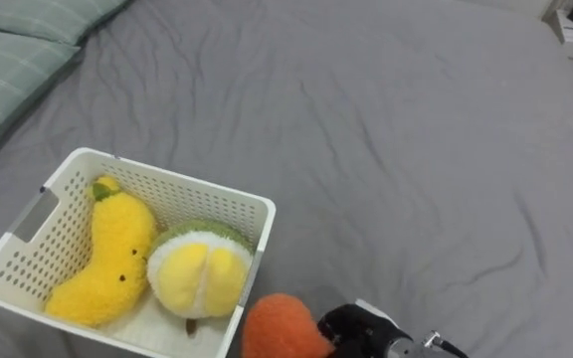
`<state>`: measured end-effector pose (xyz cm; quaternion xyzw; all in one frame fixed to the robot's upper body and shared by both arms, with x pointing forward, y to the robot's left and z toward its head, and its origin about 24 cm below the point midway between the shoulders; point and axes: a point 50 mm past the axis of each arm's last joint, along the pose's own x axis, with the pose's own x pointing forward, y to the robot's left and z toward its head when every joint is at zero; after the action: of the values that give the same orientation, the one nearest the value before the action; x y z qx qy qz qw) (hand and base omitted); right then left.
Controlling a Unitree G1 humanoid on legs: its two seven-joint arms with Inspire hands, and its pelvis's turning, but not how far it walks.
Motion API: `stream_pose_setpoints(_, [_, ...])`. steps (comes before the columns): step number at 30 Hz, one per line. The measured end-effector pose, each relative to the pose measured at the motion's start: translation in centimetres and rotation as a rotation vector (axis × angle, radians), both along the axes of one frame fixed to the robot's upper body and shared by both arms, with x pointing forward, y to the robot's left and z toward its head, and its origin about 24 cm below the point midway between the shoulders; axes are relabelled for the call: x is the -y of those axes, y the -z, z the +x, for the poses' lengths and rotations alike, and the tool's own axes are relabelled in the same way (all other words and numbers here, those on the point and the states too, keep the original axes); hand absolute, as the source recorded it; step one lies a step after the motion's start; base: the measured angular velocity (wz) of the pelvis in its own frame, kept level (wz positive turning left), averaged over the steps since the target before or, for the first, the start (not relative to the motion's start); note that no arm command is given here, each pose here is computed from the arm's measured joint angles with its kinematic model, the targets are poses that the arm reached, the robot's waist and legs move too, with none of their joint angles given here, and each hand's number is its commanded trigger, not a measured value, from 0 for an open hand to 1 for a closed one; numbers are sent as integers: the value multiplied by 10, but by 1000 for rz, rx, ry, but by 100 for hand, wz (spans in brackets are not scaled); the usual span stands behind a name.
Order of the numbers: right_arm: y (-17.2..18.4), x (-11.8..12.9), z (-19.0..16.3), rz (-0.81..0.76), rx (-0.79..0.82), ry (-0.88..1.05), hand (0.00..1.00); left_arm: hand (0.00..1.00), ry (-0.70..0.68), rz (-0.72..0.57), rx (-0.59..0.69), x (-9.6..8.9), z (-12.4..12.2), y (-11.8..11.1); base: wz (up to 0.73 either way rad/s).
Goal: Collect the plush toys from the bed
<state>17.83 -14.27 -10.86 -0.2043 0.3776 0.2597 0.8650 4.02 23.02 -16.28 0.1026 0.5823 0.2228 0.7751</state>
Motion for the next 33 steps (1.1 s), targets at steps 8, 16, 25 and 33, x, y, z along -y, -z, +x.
stream_pose_setpoints(8, [-3,1,3,-3,35,45,100,0,-42,6,-18,-4,-10,0,5])
stream_pose_setpoints(16, [-33,13,32,23,214,140,100,0,-32,-14,9,-3,-4,-1,1])
stream_pose_setpoints(25, [-69,35,55,35,399,273,100,0,-76,-4,37,-10,0,-3,-8])
stream_pose_setpoints(33, [-103,54,69,26,569,376,100,0,-121,-8,36,-16,-5,-4,-1])
